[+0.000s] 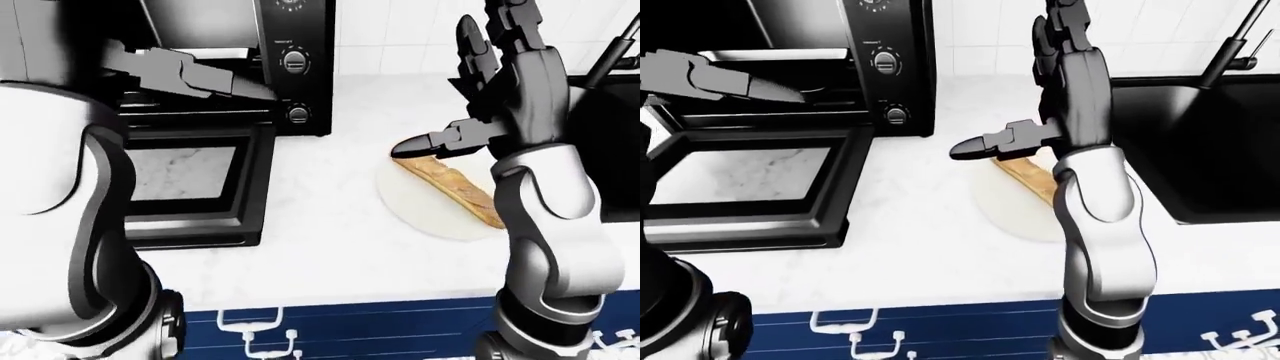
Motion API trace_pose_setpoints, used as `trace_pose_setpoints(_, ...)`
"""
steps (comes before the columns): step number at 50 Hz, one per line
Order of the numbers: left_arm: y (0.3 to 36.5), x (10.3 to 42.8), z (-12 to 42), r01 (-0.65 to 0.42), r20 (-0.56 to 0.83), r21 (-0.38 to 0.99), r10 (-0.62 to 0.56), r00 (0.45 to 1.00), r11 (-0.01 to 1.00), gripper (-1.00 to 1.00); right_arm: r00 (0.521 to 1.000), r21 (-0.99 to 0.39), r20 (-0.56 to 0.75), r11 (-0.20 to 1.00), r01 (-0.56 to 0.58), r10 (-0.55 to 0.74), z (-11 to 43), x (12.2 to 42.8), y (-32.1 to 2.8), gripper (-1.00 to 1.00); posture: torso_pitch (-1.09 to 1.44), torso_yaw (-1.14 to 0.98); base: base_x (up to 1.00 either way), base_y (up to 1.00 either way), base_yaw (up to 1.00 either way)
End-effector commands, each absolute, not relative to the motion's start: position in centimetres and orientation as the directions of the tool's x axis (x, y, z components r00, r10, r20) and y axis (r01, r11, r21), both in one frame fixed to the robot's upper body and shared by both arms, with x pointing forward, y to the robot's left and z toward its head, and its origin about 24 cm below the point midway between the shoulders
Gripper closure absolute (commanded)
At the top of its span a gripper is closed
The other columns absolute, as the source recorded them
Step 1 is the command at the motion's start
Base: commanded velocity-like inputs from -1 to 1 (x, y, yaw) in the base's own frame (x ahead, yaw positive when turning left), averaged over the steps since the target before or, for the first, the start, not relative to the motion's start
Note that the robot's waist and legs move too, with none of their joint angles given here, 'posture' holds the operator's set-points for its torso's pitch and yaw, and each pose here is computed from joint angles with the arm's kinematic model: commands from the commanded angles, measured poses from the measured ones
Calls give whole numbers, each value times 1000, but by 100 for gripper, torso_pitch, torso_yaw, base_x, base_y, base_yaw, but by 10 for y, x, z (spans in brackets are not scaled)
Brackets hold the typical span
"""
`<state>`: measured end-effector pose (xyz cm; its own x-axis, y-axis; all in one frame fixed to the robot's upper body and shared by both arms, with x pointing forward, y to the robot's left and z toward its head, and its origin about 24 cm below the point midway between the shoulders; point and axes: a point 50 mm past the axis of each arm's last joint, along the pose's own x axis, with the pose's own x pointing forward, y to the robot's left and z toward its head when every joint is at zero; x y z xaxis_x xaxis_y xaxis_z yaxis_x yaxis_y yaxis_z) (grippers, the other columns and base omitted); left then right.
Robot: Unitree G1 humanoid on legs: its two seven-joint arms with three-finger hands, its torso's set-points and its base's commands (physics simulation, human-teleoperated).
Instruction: Place the baguette on the tray of the toaster oven.
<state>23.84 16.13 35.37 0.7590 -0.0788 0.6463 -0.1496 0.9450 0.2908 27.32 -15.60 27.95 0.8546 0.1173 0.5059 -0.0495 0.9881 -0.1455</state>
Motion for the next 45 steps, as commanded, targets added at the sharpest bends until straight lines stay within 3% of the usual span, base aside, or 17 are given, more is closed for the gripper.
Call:
trace_pose_setpoints(1,153,235,362,-138,668,328,-126,733,934,-100,814,-151,570,988,-29,111,292,265,-158,-100,0,0,0,0,0)
trace_pose_setpoints(10,106,251,380,-4,624,430,-294,724,903,-100,820,-155,570,987,43,54,294,243,-177,-100,0,0,0,0,0)
trace_pose_setpoints(19,86,270,381,51,591,465,-353,725,884,-100,819,-147,574,982,116,-11,294,219,-194,-100,0,0,0,0,0)
trace_pose_setpoints(30,61,286,375,88,544,565,-450,708,820,-100,814,-142,579,977,160,-49,296,204,-204,-100,0,-4,0,0,0)
trace_pose_setpoints(45,38,279,378,116,524,630,-530,666,768,-100,812,-133,581,977,167,-59,295,202,-207,-100,0,-11,0,0,0)
